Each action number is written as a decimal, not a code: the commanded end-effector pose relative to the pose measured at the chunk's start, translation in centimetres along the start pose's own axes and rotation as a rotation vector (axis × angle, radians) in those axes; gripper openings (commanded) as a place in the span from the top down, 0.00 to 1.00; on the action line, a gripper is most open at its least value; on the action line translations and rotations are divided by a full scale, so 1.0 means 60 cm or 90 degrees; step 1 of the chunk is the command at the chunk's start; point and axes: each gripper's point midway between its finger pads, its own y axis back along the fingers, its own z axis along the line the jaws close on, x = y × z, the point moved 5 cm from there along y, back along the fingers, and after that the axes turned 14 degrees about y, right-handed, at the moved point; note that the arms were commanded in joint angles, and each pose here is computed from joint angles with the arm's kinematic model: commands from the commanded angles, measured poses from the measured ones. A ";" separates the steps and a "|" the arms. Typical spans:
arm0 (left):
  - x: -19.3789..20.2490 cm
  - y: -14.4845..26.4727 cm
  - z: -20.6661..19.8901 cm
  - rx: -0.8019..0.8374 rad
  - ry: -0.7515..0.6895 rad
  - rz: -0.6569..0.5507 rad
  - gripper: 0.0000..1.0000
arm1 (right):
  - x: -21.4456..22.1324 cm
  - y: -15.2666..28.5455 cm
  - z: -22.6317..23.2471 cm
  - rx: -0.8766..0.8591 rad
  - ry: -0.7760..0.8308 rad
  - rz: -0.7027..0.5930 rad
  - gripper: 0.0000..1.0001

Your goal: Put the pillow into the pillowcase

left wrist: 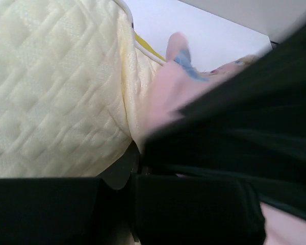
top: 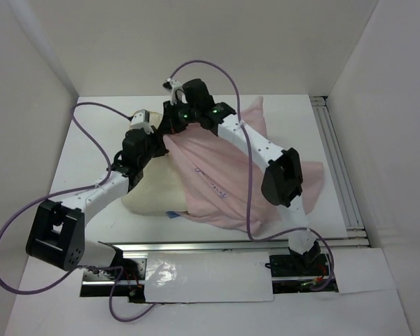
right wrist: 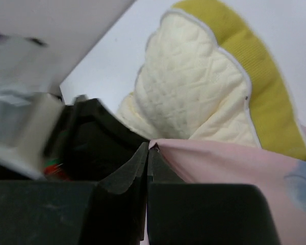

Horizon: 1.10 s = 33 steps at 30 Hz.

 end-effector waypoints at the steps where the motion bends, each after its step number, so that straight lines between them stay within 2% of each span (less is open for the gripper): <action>1: -0.033 -0.003 -0.094 0.140 0.018 -0.058 1.00 | -0.004 -0.041 0.020 -0.072 -0.004 -0.026 1.00; 4: -0.021 -0.018 -0.081 0.117 0.018 -0.044 1.00 | 0.041 -0.062 -0.031 -0.061 -0.048 0.006 1.00; 9: -0.016 -0.035 -0.070 0.079 0.033 -0.032 1.00 | 0.059 -0.072 -0.057 -0.032 -0.068 0.019 0.94; 11: -0.014 -0.039 -0.063 0.057 0.050 -0.032 1.00 | 0.077 -0.078 -0.074 -0.020 -0.080 0.033 0.84; 14: -0.007 -0.049 -0.041 0.000 0.074 -0.012 1.00 | 0.077 -0.073 -0.085 -0.012 -0.088 0.038 0.57; 16: -0.008 -0.057 -0.031 -0.037 0.088 0.001 0.99 | 0.077 -0.060 -0.102 0.001 -0.094 0.044 0.46; 17: 0.000 -0.056 -0.011 -0.076 0.087 0.026 0.87 | 0.075 -0.051 -0.096 0.001 -0.099 0.051 0.35; 19: 0.002 -0.055 0.004 -0.113 0.086 0.040 0.66 | 0.068 -0.027 -0.115 0.025 -0.099 0.047 0.21; 20: 0.006 -0.054 0.008 -0.122 0.085 0.047 0.50 | 0.079 -0.022 -0.116 0.036 -0.099 0.057 0.13; 21: 0.012 -0.050 0.014 -0.136 0.084 0.058 0.44 | 0.060 0.002 -0.114 0.048 -0.097 0.047 0.00; 22: 0.004 -0.047 0.017 -0.135 0.071 0.052 0.36 | 0.056 0.012 -0.116 0.069 -0.087 0.045 0.00; 23: 0.001 -0.037 0.016 -0.138 0.062 0.057 0.00 | 0.053 0.036 -0.114 0.088 -0.086 0.051 0.00; 28: -0.024 -0.001 0.008 -0.157 0.032 0.037 0.00 | 0.037 0.110 -0.098 0.171 -0.070 0.046 0.00; 29: -0.028 0.008 0.010 -0.167 0.017 0.040 0.00 | 0.070 0.124 -0.111 0.207 -0.088 0.075 0.00; 30: -0.034 0.020 0.005 -0.164 0.011 0.038 0.00 | 0.056 0.153 -0.094 0.222 -0.079 0.060 0.00; 32: -0.037 0.033 0.001 -0.165 0.000 0.048 0.00 | 0.073 0.189 -0.097 0.283 -0.083 0.069 0.00; 33: -0.030 0.041 -0.001 -0.168 -0.004 0.060 0.00 | 0.125 0.199 -0.095 0.297 -0.095 0.112 0.00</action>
